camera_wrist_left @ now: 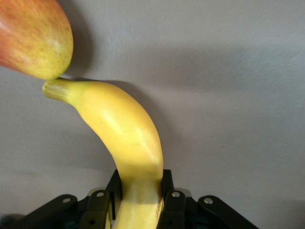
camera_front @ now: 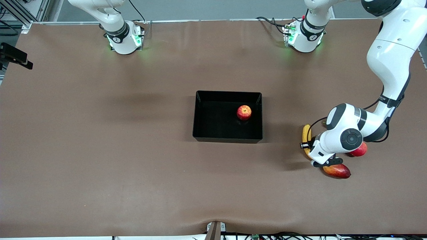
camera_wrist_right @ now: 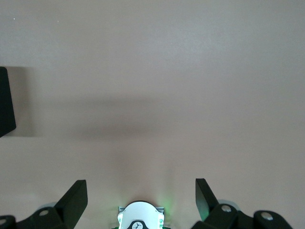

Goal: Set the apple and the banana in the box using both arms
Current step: 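Close the left gripper on the banana stem end and lift, then carry the banana with the left gripper over the black box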

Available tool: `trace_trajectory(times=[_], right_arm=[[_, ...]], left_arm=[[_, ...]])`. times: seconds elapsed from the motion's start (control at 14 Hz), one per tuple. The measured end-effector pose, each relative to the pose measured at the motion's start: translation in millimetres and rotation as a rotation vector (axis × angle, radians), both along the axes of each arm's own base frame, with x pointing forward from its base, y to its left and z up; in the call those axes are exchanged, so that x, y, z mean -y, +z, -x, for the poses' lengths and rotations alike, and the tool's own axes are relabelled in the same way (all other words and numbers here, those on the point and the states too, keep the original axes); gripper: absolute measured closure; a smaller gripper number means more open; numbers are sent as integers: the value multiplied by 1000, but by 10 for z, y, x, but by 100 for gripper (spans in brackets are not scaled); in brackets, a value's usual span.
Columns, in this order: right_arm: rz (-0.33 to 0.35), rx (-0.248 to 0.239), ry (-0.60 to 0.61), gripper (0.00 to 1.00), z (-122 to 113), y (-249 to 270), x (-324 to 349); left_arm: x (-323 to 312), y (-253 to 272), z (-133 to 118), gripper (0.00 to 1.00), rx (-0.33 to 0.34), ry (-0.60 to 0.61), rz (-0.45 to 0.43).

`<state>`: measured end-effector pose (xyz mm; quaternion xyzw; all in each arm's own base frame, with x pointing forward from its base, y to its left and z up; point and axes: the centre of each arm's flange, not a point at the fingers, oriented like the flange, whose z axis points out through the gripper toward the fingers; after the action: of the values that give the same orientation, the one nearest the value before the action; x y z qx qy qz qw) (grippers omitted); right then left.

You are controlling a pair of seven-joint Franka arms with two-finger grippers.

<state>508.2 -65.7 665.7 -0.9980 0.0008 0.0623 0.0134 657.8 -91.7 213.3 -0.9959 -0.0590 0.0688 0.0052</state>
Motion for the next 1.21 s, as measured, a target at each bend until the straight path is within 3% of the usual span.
trace_trajectory(times=[0.29, 0.64, 1.21], right_arm=[[0, -1, 0, 0, 0, -2, 0], [0, -1, 0, 0, 0, -2, 0], [0, -1, -2, 0, 1, -3, 9]], left_arm=[[425, 927, -70, 63, 102, -29, 20], [1056, 1998, 58, 63, 139, -46, 58], [2896, 2053, 815, 63, 138, 22, 58]])
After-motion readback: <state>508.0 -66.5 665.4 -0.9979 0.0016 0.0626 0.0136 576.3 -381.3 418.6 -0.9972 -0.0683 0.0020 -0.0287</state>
